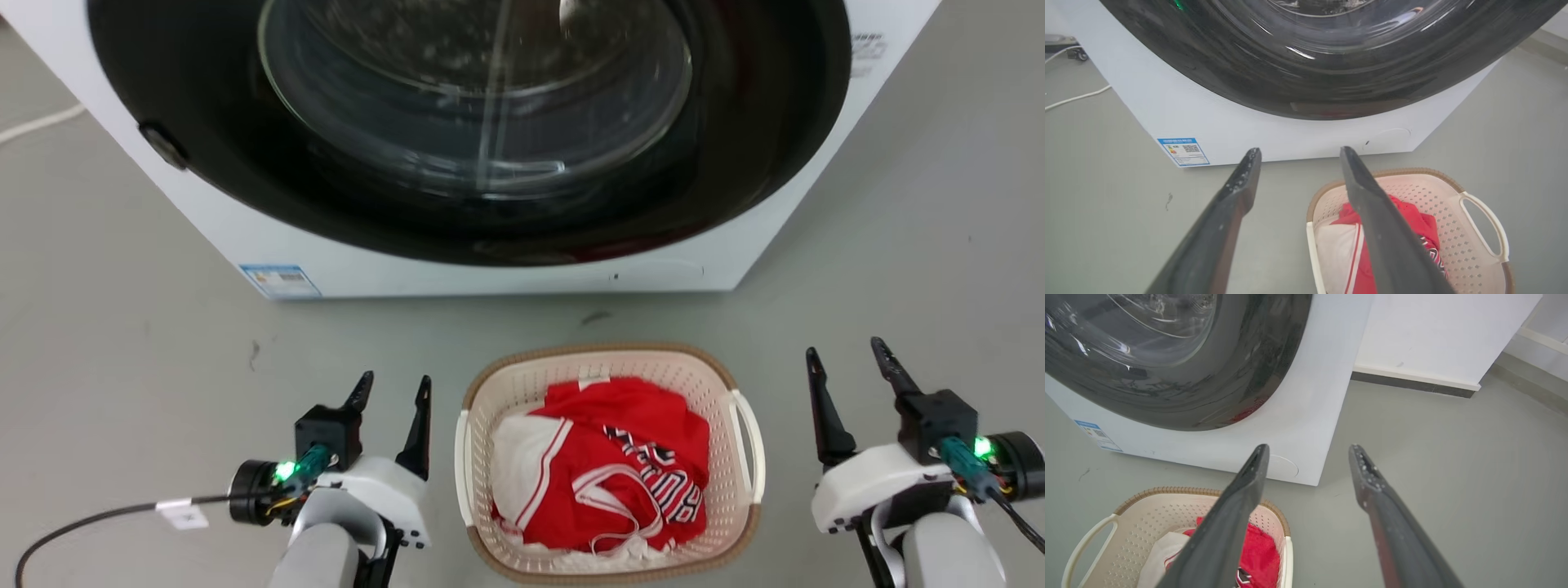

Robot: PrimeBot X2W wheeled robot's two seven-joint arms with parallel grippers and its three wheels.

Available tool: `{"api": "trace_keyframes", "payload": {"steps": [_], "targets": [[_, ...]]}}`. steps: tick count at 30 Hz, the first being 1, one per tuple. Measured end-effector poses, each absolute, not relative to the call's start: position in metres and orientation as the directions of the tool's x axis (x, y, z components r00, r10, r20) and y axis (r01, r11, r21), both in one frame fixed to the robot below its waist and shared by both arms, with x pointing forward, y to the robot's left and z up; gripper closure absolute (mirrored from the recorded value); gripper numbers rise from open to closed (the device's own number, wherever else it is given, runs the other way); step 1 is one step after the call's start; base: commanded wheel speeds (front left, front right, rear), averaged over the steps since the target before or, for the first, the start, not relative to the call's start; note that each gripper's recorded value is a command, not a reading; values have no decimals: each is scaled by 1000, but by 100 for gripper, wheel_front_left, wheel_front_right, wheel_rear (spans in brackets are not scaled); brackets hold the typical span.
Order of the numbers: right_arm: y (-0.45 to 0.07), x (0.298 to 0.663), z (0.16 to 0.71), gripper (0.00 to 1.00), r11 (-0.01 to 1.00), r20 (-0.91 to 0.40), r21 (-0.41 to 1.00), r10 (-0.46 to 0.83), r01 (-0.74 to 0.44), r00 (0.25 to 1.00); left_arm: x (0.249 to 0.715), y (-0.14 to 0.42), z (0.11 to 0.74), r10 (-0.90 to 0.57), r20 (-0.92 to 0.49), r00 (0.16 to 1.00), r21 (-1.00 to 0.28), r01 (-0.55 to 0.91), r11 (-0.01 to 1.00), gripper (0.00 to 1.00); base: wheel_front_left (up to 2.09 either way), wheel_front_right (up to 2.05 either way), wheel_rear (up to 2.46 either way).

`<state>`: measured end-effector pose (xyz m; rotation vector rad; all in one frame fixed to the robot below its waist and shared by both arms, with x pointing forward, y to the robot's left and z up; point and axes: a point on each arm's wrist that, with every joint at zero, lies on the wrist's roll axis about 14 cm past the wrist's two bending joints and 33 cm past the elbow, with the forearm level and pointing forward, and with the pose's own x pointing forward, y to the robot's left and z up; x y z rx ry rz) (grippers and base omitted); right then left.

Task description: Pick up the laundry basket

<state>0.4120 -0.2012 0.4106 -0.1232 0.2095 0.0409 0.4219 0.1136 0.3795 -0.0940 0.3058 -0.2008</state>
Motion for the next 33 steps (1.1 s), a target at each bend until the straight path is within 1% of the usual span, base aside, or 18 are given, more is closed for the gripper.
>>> {"api": "trace_keyframes", "payload": {"steps": [3,4,9,15,20,25,33], "targets": [[-199,416,384,0,989,-286,-126,35,-74,958,426,106,352,-238,-363,901,-141,199,970,0,0,0,0],[-200,420,360,0,987,-351,-131,37,-88,936,428,98,326,-266,-429,863,-156,220,963,0,0,0,0],[-205,418,316,0,984,-474,-133,43,-119,879,425,86,287,-308,-529,791,-182,248,951,0,0,0,0],[-207,415,275,0,982,-582,-121,47,-143,812,416,80,248,-328,-627,707,-209,253,945,0,0,0,0],[-210,410,245,0,982,-657,-110,43,-152,752,417,77,227,-338,-666,665,-230,249,941,0,0,0,0],[-208,399,215,0,983,-724,-87,50,-163,687,409,77,203,-342,-715,610,-245,240,939,0,0,0,0],[-199,389,182,0,979,-788,-58,75,-194,611,404,73,176,-357,-754,551,-268,237,934,0,0,0,0]]}}
